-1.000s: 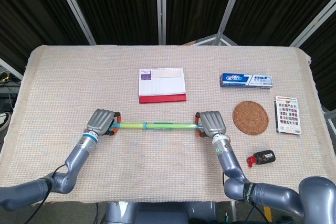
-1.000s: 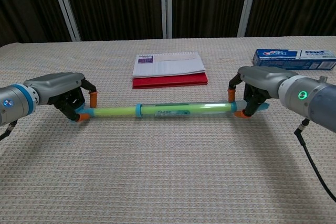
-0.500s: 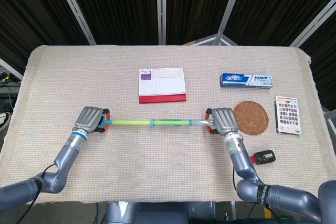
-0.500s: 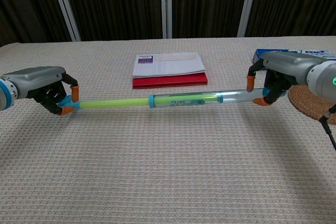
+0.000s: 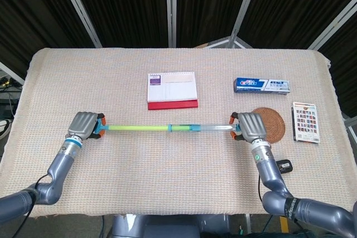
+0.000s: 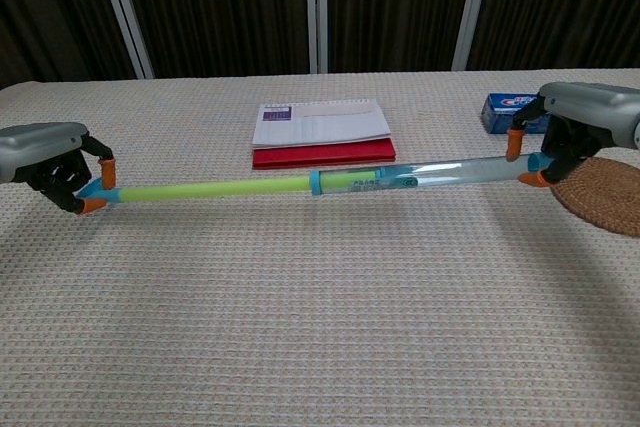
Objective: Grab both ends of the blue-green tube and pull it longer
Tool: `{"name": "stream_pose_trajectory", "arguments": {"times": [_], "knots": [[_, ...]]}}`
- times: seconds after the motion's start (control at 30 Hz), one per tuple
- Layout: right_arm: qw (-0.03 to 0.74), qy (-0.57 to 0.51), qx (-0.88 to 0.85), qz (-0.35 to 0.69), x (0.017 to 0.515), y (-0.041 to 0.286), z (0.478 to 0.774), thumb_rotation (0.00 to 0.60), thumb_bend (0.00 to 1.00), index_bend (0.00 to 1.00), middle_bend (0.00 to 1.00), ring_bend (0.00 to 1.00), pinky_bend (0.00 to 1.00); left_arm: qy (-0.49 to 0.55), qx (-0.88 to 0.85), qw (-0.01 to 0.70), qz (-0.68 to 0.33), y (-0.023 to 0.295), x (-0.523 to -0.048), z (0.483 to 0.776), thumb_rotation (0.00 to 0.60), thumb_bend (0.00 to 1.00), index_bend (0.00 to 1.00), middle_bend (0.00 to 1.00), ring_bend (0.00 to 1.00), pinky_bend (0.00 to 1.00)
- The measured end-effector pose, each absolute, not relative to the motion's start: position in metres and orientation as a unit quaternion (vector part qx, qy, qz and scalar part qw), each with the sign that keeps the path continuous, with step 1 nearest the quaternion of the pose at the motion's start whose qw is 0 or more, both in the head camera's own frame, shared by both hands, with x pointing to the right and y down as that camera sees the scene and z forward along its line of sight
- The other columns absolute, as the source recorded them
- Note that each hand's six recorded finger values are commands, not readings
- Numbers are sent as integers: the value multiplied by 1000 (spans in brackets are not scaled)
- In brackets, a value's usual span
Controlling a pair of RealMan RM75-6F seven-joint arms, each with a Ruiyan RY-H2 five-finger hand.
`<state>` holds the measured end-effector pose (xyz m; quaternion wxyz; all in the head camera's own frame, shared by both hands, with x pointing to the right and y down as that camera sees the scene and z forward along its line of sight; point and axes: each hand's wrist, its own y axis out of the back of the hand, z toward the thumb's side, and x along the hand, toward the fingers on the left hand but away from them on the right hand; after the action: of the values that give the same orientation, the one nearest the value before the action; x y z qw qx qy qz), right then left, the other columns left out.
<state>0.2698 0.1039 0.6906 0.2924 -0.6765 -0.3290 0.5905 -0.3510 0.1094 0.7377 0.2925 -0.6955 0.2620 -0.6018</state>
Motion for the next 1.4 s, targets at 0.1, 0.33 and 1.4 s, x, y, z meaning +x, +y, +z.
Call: {"name": "stream_pose_trajectory", "arguments": {"times": [0.1,0.33,1.4], "knots": [[292,-332,-674,592,276,103,689,600,326,585,1000,1000,1000,264,-691,291,-607,109,-360,738,600,567,731,855,807,1000],[288,-341,-669,595,285,102,687,600,326,590,1000,1000,1000,266,-684,287,-615,109,-372,739,600,568,732,855,807,1000],[300,-391,-680,544,316,113,651,600,0,0,577,685,630,351,-680,305,-566,108,-396,694,600,0,0,109,148,193]]}}
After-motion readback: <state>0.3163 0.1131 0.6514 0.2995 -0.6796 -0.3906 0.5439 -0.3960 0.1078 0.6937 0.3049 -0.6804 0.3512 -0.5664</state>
